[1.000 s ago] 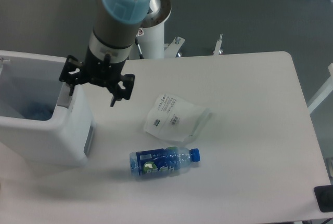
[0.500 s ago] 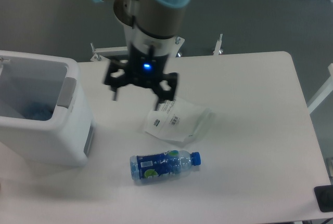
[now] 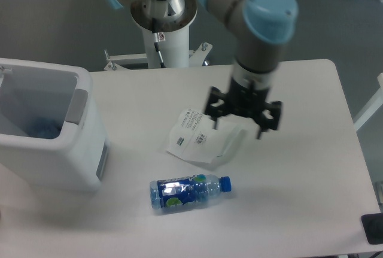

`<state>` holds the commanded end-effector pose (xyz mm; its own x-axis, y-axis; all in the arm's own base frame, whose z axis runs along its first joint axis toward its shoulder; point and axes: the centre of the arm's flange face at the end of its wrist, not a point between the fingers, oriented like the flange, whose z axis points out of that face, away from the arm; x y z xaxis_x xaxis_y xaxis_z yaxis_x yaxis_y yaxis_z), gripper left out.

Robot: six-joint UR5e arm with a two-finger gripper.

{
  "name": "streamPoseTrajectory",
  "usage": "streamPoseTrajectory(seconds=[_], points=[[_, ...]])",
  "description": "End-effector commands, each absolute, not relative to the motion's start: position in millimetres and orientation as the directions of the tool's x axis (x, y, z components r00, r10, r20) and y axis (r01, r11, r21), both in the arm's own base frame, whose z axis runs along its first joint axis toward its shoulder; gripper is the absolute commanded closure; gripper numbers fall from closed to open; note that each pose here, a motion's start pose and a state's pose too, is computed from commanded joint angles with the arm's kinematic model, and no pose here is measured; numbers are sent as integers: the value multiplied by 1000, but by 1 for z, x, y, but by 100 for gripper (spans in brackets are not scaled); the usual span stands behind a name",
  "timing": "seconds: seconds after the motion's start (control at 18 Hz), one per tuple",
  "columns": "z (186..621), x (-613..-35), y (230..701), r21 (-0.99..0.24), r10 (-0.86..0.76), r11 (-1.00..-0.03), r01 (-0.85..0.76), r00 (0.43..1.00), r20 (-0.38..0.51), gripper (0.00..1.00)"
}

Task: Open the trash can

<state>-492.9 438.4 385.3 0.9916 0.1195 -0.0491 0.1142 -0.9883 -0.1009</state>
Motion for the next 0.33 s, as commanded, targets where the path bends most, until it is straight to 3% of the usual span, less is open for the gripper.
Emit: streamPoseTrajectory(seconds=[0.17,0.33], points=[[386,-495,438,-98,2,-995,-7,996,-90,0],[384,-493,439,-93,-18,-995,-27,996,-92,0]])
